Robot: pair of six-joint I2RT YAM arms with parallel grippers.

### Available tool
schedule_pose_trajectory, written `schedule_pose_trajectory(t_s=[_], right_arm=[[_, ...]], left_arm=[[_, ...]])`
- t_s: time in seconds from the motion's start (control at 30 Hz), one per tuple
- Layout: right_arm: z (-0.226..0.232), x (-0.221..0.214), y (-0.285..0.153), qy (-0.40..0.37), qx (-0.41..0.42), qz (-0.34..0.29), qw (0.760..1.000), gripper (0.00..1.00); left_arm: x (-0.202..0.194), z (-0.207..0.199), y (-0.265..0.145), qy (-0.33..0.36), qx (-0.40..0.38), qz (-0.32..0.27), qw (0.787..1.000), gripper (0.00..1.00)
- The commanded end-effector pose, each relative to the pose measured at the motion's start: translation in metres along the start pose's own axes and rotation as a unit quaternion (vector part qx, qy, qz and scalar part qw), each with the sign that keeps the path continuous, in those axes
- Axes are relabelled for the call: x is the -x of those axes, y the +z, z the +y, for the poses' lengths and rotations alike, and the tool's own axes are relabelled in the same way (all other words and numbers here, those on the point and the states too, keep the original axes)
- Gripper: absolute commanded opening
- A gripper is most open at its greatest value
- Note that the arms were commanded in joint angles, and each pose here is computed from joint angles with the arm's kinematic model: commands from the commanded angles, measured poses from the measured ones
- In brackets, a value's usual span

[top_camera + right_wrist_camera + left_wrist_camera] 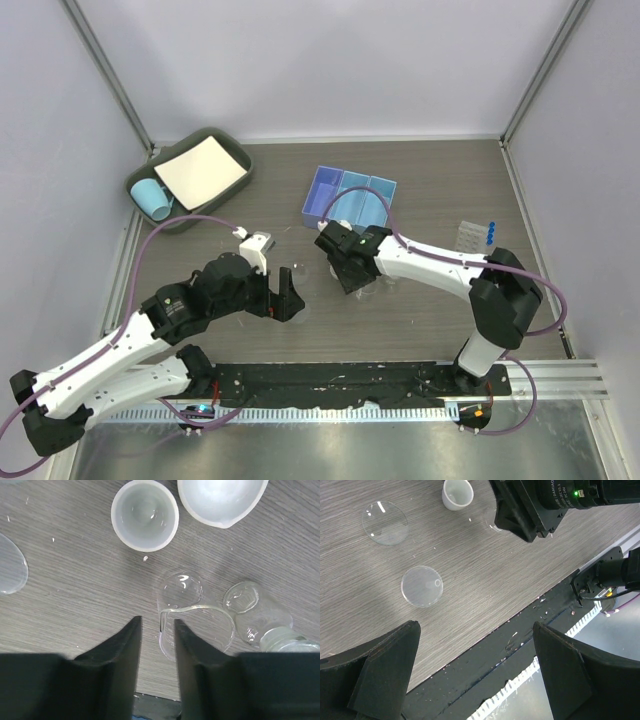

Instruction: Organize the chemistry lab equipment

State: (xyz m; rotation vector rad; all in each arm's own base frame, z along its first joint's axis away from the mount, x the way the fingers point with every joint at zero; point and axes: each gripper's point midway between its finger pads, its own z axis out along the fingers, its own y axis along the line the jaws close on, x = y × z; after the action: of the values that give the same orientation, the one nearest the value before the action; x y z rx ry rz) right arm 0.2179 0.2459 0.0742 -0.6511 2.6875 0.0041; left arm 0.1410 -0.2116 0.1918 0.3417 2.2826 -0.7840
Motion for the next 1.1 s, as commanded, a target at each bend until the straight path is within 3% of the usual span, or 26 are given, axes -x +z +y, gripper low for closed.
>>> schedule_pose_trajectory(t_s=[0.0,0.23,0.33,0.37,0.4,0.7,0.9,1.07], right_arm=[[-0.005,0.006,0.002,-0.005,-0.017,-0.016,1.000,0.32],[-0.008,-0.002,0.008,-0.010,-0.025,-0.005,1.000,0.24],[-0.010,-0.005,0.011,-0.011,-0.030,0.000,0.999,0.13],[-0.010,-0.005,0.011,-0.011,-0.031,0.000,0.999,0.02],[-0.011,-0.004,0.011,-0.011,-0.034,-0.001,0.999,0.01],[-0.001,0.025,-0.024,-0.018,-0.021,-0.031,0.999,0.01],[0.008,0.067,-0.075,-0.020,0.001,-0.084,0.996,0.01],[-0.010,0.110,-0.104,-0.030,-0.038,-0.124,0.991,0.01]], left_arm=[[0.006,-0.001,0.000,0.007,-0.003,-0.012,1.000,1.00],[0.005,-0.001,0.002,0.009,-0.002,-0.006,1.000,1.00],[0.005,-0.001,0.002,0.009,-0.003,-0.006,1.000,1.00],[0.005,-0.001,0.002,0.008,-0.002,-0.006,1.000,1.00],[0.005,-0.001,0.002,0.008,-0.002,-0.007,1.000,1.00],[0.007,-0.002,-0.002,0.006,-0.004,-0.012,1.000,1.00],[0.007,-0.001,-0.005,0.005,-0.007,-0.017,1.000,1.00],[0.007,-0.002,-0.007,0.005,-0.010,-0.020,1.000,1.00]])
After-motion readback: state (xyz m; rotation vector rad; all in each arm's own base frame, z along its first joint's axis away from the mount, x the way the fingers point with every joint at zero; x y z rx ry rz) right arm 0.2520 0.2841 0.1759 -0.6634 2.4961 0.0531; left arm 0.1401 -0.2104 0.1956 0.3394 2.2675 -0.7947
